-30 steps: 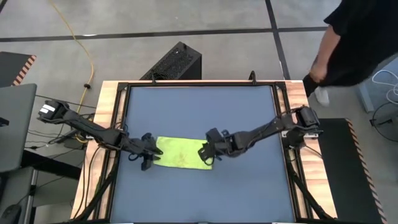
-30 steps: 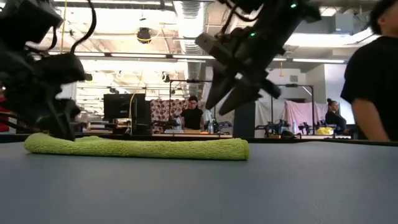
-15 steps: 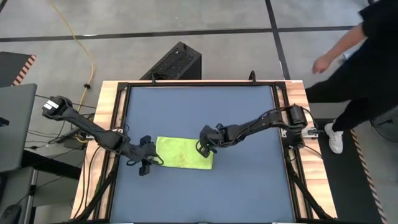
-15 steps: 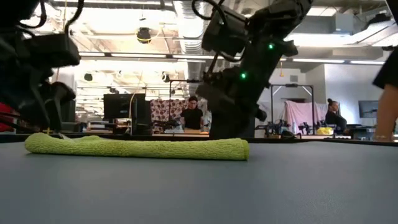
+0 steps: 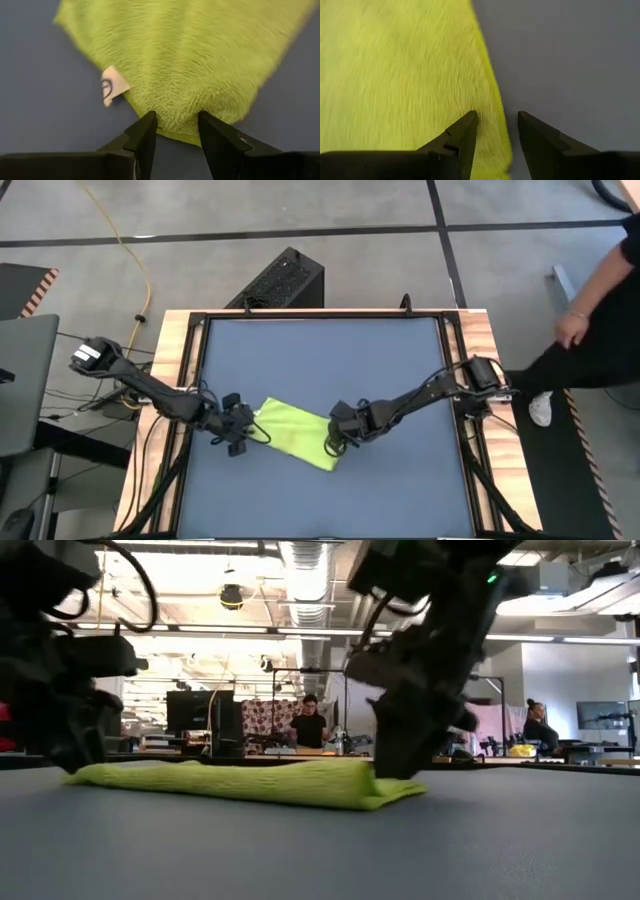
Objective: Roll towel
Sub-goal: Roll the green towel
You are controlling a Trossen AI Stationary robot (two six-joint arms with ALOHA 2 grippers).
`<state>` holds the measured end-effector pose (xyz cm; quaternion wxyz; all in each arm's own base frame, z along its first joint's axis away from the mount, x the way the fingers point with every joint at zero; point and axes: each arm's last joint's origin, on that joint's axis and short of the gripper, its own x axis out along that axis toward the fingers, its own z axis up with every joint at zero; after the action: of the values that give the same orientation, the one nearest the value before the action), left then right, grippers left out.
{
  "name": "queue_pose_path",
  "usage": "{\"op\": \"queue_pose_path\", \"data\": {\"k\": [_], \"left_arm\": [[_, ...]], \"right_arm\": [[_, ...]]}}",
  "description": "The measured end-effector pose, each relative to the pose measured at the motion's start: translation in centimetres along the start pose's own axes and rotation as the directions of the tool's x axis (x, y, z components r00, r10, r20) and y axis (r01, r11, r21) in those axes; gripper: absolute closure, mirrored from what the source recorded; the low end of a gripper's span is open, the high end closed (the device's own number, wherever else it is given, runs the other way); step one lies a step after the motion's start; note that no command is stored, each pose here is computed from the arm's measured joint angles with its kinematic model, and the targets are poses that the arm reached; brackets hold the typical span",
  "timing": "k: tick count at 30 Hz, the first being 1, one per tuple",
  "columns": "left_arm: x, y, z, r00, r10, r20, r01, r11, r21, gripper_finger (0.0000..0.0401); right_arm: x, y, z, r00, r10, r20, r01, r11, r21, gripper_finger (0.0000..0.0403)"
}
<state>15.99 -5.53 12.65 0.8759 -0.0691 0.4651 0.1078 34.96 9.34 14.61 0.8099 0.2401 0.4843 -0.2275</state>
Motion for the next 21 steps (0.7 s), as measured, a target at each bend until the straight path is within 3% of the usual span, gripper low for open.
{"op": "queue_pose_path", "data": {"k": [4, 7, 11, 14, 17, 21], "left_arm": [[0.0, 1.1, 0.8, 0.999, 0.032, 0.037, -0.033, 0.999, 0.038, 0.0262], [-0.8, 1.7, 1.8, 0.995, -0.019, 0.102, 0.006, 0.992, 0.125, 0.0262], [-2.4, 2.7, 2.7, 0.991, -0.074, 0.112, 0.035, 0.948, 0.316, 0.0262], [-3.6, 3.6, 3.2, 0.992, -0.07, 0.102, 0.025, 0.922, 0.385, 0.0262], [-4.3, 4.2, 3.5, 0.992, -0.074, 0.1, 0.03, 0.923, 0.385, 0.0262], [-3.7, 4.1, 4.1, 0.981, -0.125, 0.146, 0.084, 0.961, 0.263, 0.0262]], "right_arm": [[-1.1, 1.8, -1.2, 0.997, 0.067, -0.025, -0.067, 0.998, 0.006, 0.0233], [-2.1, 3.2, -1.0, 0.995, 0.101, 0.007, -0.101, 0.995, -0.016, 0.0233], [-2.9, 3.7, -0.3, 0.995, 0.063, 0.077, -0.063, 0.998, -0.011, 0.0233], [-3.1, 4.0, 0.2, 0.99, 0.073, 0.12, -0.074, 0.997, 0.002, 0.0233], [-3.0, 3.8, 0.2, 0.989, 0.047, 0.137, -0.051, 0.998, 0.023, 0.0233], [-3.0, 3.7, 0.3, 0.985, 0.018, 0.174, -0.024, 0.999, 0.034, 0.0233]]}}
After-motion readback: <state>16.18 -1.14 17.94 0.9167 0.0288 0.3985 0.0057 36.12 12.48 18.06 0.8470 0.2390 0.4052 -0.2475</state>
